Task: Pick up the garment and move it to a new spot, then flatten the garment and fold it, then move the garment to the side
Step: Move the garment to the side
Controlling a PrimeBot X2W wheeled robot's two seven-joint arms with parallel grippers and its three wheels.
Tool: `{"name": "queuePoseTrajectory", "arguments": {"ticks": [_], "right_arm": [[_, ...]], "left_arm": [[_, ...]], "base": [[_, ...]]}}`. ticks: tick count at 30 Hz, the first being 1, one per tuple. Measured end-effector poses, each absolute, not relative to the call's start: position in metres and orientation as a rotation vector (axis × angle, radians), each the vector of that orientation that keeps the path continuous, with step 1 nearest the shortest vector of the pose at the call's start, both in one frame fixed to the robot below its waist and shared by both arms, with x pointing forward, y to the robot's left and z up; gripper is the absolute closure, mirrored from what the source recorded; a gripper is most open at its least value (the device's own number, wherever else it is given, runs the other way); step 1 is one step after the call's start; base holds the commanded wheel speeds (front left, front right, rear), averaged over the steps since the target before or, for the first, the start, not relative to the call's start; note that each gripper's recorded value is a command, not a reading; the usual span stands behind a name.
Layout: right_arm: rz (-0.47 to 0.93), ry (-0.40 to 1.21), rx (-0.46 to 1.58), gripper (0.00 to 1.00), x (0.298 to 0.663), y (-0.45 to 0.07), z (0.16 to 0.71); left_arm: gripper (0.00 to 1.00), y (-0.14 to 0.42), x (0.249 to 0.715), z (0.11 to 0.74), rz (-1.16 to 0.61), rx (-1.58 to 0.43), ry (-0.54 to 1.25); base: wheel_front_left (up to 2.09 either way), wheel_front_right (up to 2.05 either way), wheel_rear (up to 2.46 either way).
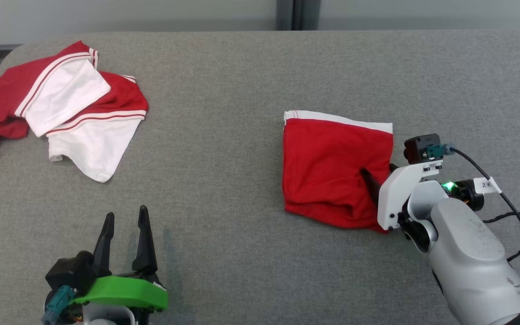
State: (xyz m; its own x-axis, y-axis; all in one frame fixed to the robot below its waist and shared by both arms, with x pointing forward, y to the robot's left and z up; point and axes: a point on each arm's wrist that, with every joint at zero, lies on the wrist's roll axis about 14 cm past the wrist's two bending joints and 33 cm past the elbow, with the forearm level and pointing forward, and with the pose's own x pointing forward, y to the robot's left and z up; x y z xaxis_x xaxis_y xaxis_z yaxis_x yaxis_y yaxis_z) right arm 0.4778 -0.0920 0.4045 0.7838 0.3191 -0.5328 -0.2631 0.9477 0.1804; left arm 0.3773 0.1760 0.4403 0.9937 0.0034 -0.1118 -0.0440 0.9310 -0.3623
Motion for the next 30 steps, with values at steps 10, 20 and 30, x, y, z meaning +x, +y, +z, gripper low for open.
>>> {"name": "queuePoseTrajectory", "arguments": {"ticks": [10, 20, 30], "right_arm": [[0.335, 0.533, 0.042, 1.0, 0.502, -0.09, 0.405], [0.151, 0.423, -0.026, 1.0, 0.515, -0.183, 0.429], [-0.127, 0.384, -0.016, 1.0, 0.48, -0.298, 0.439]], "left_arm": [[0.0, 0.159, 0.396, 0.436, -0.046, -0.34, 0.121], [0.0, 0.108, 0.428, 0.443, -0.214, -0.337, 0.099], [0.0, 0.034, 0.454, 0.439, -0.461, -0.313, 0.12]], "base": [[0.0, 0.0, 0.0], [0.0, 0.0, 0.0], [0.0, 0.0, 0.0]]}}
